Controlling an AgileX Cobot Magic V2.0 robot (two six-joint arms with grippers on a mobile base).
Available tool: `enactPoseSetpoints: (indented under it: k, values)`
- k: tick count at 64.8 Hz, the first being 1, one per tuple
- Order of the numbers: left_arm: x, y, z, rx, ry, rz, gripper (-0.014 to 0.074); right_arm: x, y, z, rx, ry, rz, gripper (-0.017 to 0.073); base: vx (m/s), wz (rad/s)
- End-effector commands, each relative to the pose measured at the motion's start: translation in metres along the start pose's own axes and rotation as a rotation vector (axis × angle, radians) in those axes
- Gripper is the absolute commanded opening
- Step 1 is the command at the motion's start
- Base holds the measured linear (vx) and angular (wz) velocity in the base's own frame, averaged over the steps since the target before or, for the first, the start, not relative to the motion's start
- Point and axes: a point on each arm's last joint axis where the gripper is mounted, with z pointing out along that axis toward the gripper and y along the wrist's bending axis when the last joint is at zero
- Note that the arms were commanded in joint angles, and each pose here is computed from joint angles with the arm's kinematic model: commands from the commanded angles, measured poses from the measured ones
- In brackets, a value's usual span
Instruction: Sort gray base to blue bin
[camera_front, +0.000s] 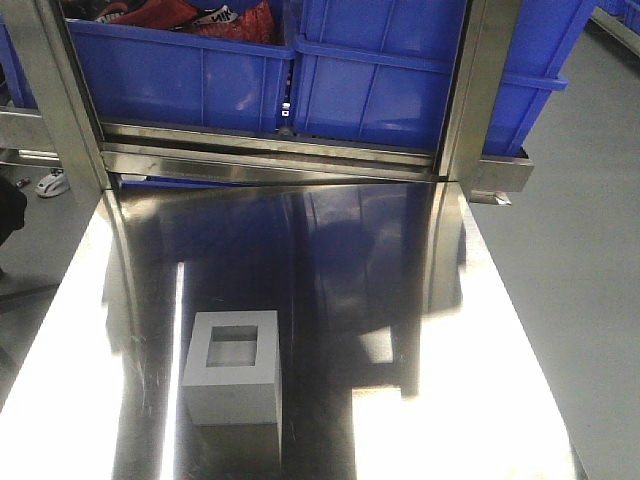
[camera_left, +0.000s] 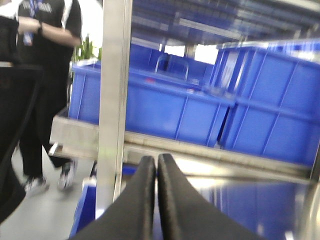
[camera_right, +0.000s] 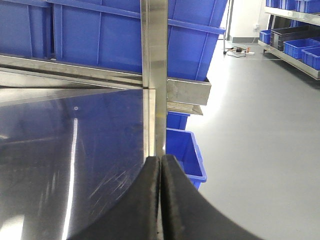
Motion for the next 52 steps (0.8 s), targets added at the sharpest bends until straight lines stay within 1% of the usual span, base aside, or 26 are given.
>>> enactPoseSetpoints:
  k: [1,8,17,27,52]
  values:
    - [-0.026,-0.005,0.014,0.003,0.022,-0.007,-0.0006,-0.002,0.000,0.000,0.003,-0.071,-0.011,-0.0009,0.00,0.00]
    - [-0.035,-0.006,0.029,-0.018,0.131,-0.007,-0.0006,-0.002,0.000,0.000,0.003,-0.071,-0.011,-0.0009,0.00,0.00]
    - [-0.031,-0.005,0.046,-0.048,0.282,-0.005,-0.0006,-0.002,0.000,0.000,0.003,-0.071,-0.011,-0.0009,0.00,0.00]
    - [-0.021,-0.004,0.057,-0.064,0.373,-0.005,-0.0006,-0.002,0.000,0.000,0.003,-0.071,-0.011,-0.0009,0.00,0.00]
    - [-0.019,-0.003,0.060,-0.066,0.382,-0.001,-0.0006,-0.002,0.000,0.000,0.003,-0.071,-0.011,-0.0009,0.00,0.00]
